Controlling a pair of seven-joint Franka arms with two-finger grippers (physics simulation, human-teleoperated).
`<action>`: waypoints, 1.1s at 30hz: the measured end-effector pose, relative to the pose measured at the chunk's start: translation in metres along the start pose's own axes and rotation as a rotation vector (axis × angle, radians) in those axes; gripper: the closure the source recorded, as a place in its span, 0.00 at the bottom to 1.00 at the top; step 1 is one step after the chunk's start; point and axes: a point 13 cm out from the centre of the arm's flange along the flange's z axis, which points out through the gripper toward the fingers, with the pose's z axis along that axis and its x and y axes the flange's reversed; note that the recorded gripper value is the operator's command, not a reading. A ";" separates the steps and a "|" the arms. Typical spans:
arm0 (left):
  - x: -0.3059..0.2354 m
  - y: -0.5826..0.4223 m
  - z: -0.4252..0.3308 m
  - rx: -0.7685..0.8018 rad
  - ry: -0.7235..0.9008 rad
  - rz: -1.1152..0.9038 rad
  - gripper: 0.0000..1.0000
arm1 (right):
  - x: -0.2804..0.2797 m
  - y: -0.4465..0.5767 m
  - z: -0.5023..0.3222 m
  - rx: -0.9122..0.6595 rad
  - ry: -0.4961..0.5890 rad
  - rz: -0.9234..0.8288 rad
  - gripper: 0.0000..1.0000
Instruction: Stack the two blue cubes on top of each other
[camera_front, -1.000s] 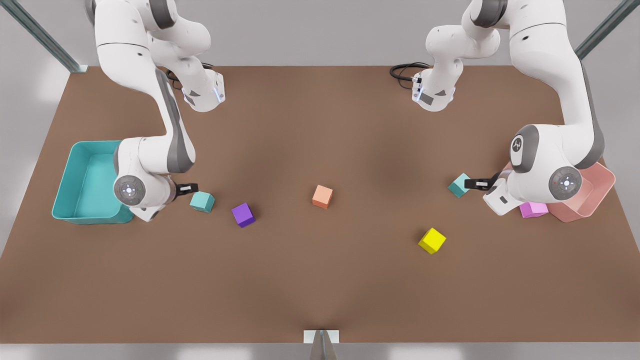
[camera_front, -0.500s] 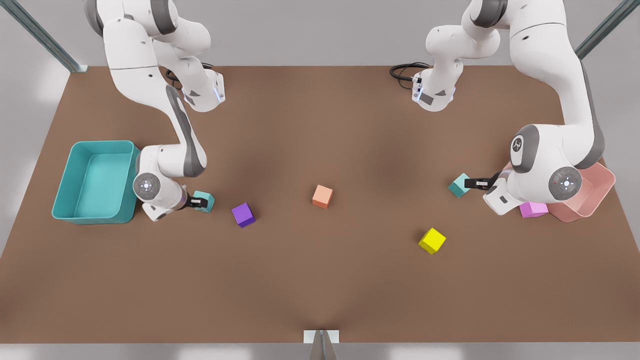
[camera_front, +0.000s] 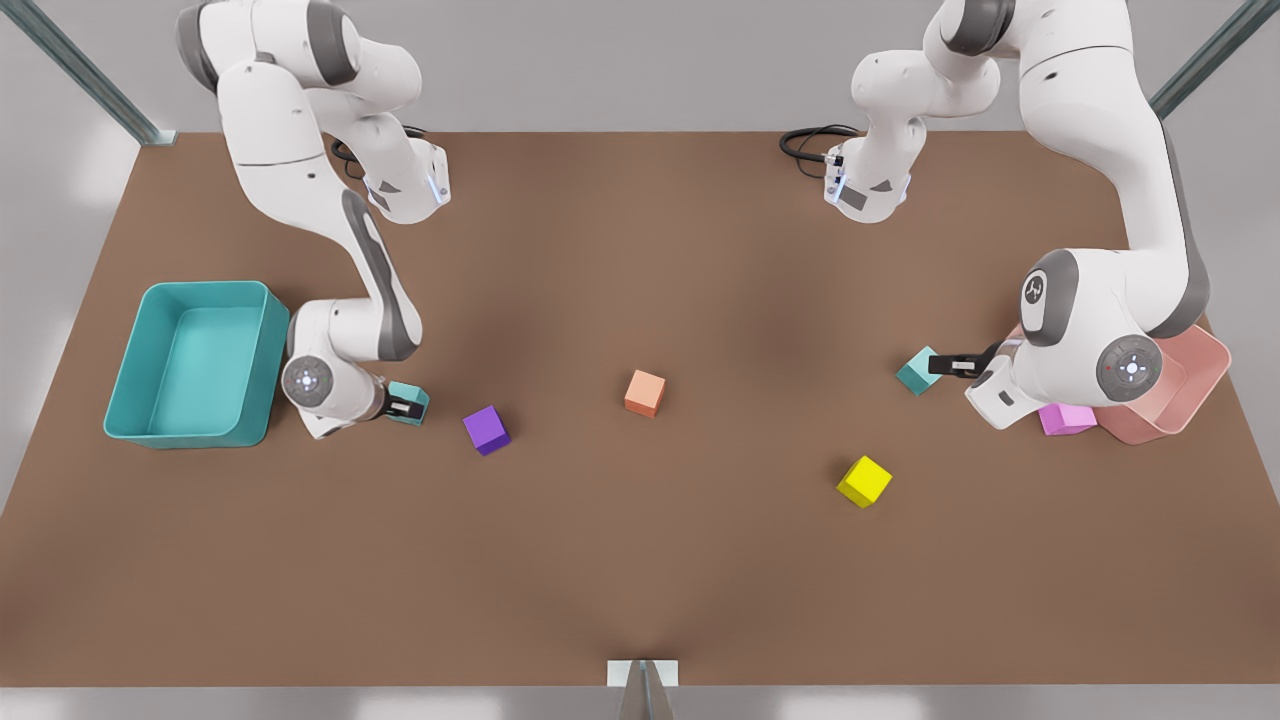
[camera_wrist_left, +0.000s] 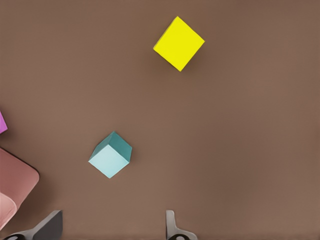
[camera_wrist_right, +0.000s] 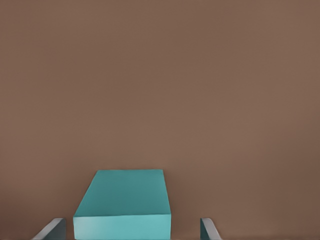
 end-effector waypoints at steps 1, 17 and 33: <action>0.000 0.000 0.000 0.000 0.000 0.000 0.00 | 0.000 0.000 0.002 0.001 0.003 0.004 0.00; 0.001 0.000 0.000 0.000 0.003 -0.001 0.00 | 0.012 0.009 0.030 -0.002 0.072 0.035 0.46; 0.002 0.000 0.000 0.001 0.006 -0.001 0.00 | 0.112 0.380 -0.170 -0.081 -0.108 -0.325 0.43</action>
